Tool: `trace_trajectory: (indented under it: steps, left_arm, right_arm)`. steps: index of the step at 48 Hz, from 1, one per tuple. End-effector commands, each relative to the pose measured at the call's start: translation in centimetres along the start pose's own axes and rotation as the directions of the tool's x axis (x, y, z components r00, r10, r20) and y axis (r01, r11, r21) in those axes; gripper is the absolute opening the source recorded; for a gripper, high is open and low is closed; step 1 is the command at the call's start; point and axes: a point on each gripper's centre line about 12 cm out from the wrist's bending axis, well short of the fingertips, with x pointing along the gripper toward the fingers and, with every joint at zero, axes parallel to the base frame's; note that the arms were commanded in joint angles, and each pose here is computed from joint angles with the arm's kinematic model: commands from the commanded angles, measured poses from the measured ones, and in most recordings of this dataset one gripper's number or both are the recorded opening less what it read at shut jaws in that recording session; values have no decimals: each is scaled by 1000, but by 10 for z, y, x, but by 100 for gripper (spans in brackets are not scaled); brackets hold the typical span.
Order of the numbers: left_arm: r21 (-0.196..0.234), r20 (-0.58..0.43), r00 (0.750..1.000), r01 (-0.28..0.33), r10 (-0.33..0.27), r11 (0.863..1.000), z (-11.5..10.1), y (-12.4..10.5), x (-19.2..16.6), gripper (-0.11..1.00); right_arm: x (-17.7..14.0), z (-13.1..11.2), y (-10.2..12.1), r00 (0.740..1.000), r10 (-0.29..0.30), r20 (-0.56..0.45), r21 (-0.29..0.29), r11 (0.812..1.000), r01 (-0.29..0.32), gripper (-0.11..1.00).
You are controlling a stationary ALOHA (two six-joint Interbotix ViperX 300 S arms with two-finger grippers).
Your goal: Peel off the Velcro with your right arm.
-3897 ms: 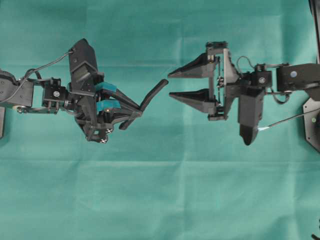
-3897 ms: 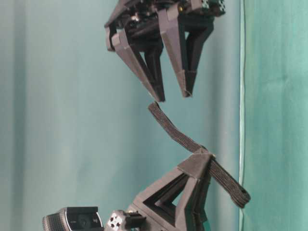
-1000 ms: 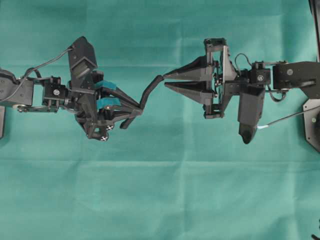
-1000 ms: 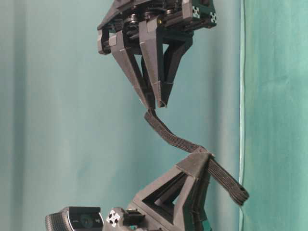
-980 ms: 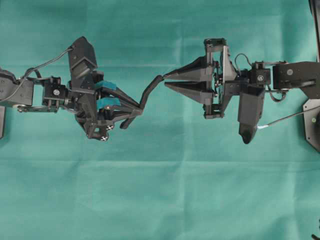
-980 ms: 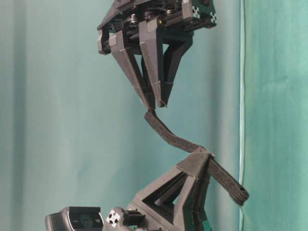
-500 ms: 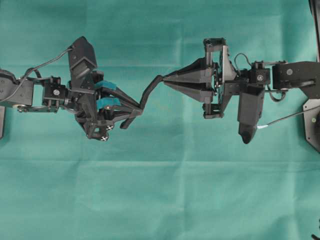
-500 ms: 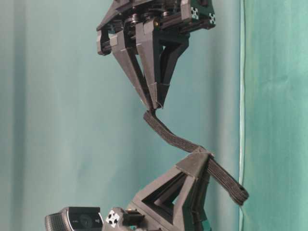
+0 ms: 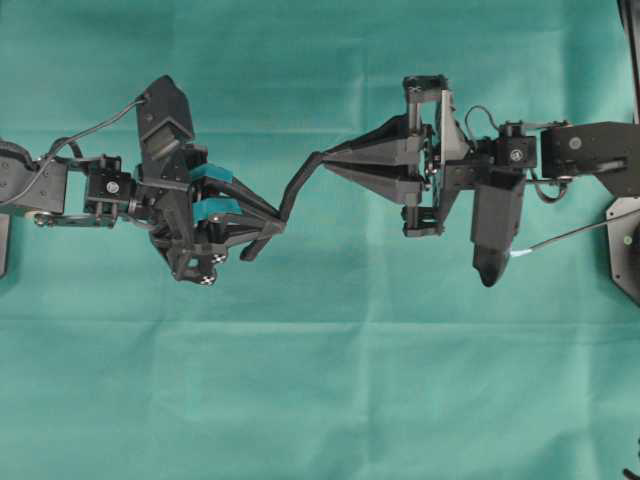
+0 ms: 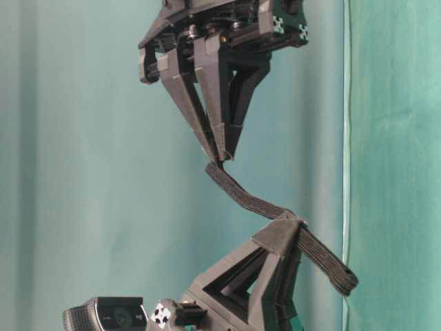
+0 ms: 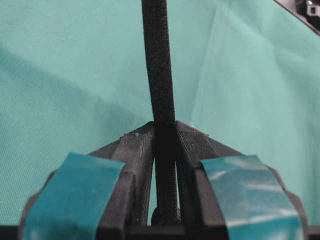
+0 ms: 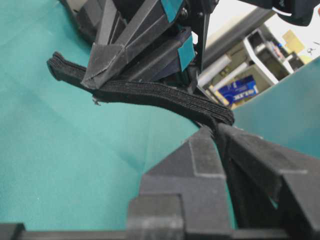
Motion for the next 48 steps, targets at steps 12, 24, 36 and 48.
trace_trajectory:
  steps: [12,24,36,48]
  left_arm:
    - [-1,28,999,16,-16,1000,8,-5,-1,10]
    - [0,29,999,18,-18,1000,8,-5,-1,10]
    - [2,31,999,19,-19,1000,9,-6,-1,10]
    - [0,38,999,23,-23,1000,12,-7,0,10]
  right_arm:
    - [5,9,-6,999,-17,34,-5,1000,17,-9]
    - [5,8,-5,999,-15,31,-4,1000,16,-9]
    - [5,11,2,999,6,37,-5,1000,-6,-9]
    - [8,10,11,999,33,34,0,999,-33,-9]
